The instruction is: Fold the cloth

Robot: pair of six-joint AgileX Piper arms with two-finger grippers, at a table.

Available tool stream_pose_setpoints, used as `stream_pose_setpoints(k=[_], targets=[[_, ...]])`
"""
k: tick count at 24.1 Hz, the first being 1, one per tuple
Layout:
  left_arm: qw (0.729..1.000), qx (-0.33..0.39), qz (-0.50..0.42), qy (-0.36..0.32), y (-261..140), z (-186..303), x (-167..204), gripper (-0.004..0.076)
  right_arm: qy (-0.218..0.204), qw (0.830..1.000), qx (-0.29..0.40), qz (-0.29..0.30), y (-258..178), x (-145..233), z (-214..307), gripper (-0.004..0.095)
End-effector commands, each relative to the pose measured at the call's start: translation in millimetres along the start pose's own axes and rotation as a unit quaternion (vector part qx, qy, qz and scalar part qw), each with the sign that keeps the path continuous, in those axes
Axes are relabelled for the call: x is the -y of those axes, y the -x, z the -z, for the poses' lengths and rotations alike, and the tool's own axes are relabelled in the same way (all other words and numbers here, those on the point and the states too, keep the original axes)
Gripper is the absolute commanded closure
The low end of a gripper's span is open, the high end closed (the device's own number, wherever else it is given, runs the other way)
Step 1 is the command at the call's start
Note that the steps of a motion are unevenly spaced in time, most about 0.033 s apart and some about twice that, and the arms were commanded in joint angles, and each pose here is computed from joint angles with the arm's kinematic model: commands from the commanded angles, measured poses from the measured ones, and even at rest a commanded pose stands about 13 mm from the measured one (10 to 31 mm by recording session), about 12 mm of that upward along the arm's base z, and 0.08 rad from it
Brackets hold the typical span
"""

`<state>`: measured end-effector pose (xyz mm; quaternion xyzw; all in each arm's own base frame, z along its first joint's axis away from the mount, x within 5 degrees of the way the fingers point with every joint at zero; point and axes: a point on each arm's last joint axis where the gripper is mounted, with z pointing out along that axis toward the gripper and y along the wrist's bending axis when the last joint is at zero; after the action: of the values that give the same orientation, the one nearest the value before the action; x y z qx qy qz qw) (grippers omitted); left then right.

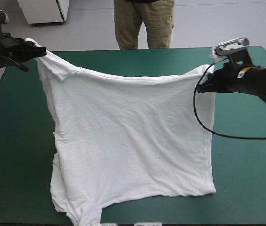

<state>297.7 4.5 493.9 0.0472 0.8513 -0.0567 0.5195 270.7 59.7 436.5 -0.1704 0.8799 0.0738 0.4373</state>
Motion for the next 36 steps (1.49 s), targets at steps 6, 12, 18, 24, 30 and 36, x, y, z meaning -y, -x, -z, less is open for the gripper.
stream_pose_setpoints(k=[6,12,18,24,30,36], targets=[[0.997,0.037,0.046,-0.044,-13.6,-123.4,-10.5,0.0733,-0.012,1.0,0.016,-0.013,16.4,27.4,-134.6,0.0925],[0.998,0.02,0.052,-0.03,-47.6,-204.9,-10.9,0.0721,-0.034,0.999,0.032,0.002,38.7,56.2,-207.2,0.0827],[0.998,-0.01,0.046,-0.03,-66.3,-229.0,-13.4,0.0248,-0.071,0.995,0.071,-0.02,50.6,96.6,-214.2,0.0435],[0.999,-0.002,0.026,-0.038,-40.2,-179.3,-12.6,0.0253,-0.053,0.998,0.018,-0.01,58.5,96.3,-176.5,0.0435],[0.998,-0.036,0.005,-0.047,-24.0,-97.0,-9.1,0.0283,-0.052,0.997,0.059,0.01,83.3,78.1,-93.7,0.0436],[0.998,-0.045,0.016,-0.032,-41.8,-16.7,3.6,0.0307,-0.049,0.994,0.095,0.03,91.2,50.1,11.0,0.0473]])
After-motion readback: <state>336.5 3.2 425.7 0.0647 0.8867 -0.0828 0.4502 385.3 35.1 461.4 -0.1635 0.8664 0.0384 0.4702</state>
